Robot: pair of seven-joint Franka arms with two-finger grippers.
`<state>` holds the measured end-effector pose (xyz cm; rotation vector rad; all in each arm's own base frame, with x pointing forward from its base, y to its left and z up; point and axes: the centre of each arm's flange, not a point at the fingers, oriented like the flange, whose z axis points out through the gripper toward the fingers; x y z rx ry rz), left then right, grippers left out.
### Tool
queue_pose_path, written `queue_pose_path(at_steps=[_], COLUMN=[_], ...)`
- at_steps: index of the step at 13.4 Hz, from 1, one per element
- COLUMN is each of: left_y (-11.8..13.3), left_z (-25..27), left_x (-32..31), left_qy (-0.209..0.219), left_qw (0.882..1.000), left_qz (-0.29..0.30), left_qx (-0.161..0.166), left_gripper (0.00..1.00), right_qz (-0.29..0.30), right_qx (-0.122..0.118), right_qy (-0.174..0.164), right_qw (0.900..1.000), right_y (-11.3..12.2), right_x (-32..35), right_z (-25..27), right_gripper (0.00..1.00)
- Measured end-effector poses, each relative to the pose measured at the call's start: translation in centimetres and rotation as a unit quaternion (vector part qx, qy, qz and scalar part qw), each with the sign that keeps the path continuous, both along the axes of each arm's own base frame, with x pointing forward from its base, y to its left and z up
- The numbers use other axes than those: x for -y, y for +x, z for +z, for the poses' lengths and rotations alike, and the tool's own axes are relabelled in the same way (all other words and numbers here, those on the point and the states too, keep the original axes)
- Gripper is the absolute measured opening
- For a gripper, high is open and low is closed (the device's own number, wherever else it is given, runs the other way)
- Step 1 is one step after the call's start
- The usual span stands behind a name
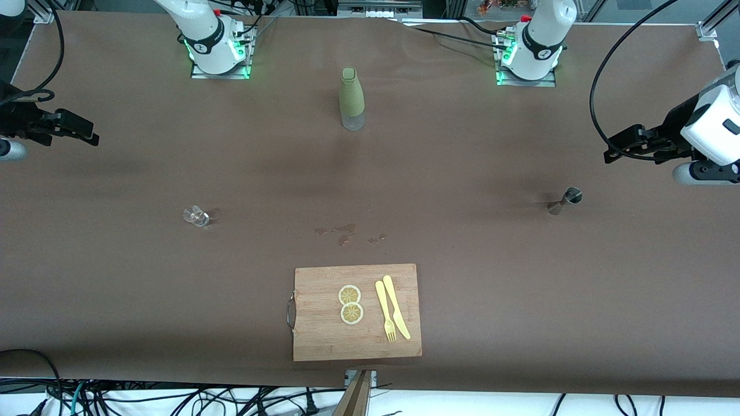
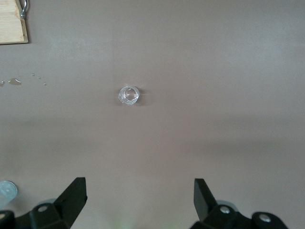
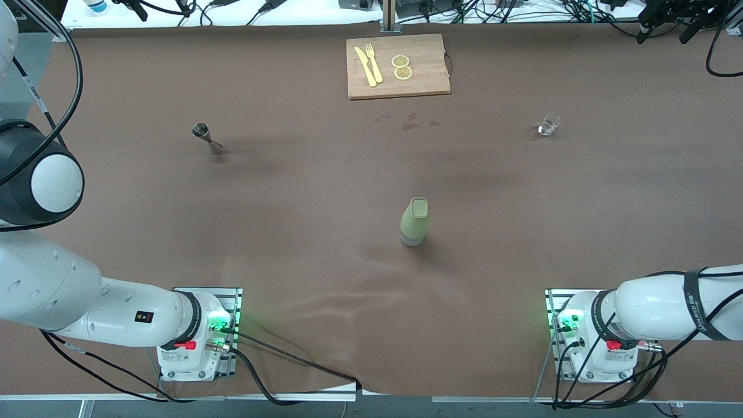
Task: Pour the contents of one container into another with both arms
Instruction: 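Move the right gripper to the glass cup while the left gripper approaches the steel jigger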
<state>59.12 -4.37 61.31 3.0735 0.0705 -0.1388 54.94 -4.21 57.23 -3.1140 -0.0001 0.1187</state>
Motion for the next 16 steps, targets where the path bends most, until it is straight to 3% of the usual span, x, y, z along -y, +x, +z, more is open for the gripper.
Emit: queue_pose_path(at_steps=[7,10,13,16], left_y=[0.0,0.0,0.6,1.4], left_z=[-0.1,-0.5,-1.9,-4.9], left_x=[0.1,-0.4,-4.1,-10.6], left_qy=[0.000,0.000,-0.012,-0.061], left_qw=[1.000,1.000,0.998,0.988], left_qz=[0.000,-0.003,-0.067,-0.143], left_qx=[-0.001,-0.004,-0.011,-0.016], left_gripper=[1.00,1.00,1.00,1.00], right_qz=[0.000,0.017,0.076,0.154], right_qx=[0.000,-0.014,-0.033,-0.033], right_qy=[0.000,0.002,0.021,0.076], right_qw=[1.000,1.000,0.996,0.985], right_y=[0.0,0.3,0.8,1.2], right_x=[0.0,0.0,0.4,2.5], right_z=[0.0,-1.1,-2.8,-4.5], right_gripper=[1.00,1.00,1.00,1.00])
